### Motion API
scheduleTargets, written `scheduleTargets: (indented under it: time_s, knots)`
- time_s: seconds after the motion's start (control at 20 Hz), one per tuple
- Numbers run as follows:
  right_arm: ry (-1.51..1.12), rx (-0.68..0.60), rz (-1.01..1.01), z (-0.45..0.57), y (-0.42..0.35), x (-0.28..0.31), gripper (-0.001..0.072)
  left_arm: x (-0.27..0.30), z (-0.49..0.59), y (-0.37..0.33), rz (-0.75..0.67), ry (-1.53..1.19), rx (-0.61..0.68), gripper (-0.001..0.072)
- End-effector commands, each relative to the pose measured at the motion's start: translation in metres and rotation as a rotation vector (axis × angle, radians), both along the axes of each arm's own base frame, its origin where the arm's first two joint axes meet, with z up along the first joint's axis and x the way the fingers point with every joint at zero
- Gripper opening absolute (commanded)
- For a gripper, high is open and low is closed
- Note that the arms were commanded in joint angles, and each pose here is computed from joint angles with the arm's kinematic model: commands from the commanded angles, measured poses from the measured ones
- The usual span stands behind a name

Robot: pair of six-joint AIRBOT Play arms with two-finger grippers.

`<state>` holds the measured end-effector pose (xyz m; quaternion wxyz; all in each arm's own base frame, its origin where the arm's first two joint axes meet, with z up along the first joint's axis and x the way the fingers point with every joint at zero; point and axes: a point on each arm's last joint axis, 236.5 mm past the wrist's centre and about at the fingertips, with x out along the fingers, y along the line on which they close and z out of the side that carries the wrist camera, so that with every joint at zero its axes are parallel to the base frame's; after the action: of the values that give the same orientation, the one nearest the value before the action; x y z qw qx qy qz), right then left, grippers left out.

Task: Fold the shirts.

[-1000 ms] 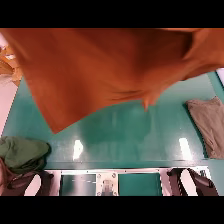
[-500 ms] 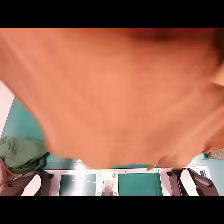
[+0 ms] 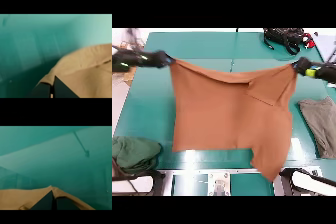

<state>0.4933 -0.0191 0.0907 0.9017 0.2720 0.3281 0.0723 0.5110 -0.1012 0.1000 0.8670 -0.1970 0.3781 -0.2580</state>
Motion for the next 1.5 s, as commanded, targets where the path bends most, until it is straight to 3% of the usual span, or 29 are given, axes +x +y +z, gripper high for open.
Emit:
scheduleTargets:
  time_s: [0.0, 0.3, 0.6, 0.8, 1.05, 1.45]
  knots:
    - [0.125, 0.102, -0.027, -0.084, -0.006, 0.047, 0.0025, 0.046, -0.081, -0.002, 0.117, 0.038, 0.025, 0.0021]
    - [0.004, 0.176, -0.045, -0.06, -0.021, 0.13, 0.0025, 0.102, -0.03, 0.033, 0.285, -0.173, 0.055, 0.0021]
    - [-0.085, 0.165, -0.062, -0.03, -0.031, 0.153, 0.0025, 0.114, 0.001, 0.039, 0.296, -0.257, 0.078, 0.002]
    - [0.014, 0.084, 0.026, -0.056, -0.027, 0.133, 0.0024, 0.097, -0.043, 0.027, 0.186, -0.135, 0.14, 0.0021]
    - [0.342, -0.007, 0.101, -0.121, -0.052, 0.065, 0.0023, 0.045, -0.117, 0.028, 0.061, 0.152, 0.256, 0.0021]
    - [0.512, 0.054, 0.119, -0.18, -0.042, 0.018, 0.0024, 0.0, -0.181, 0.029, 0.05, 0.321, 0.264, 0.0021]
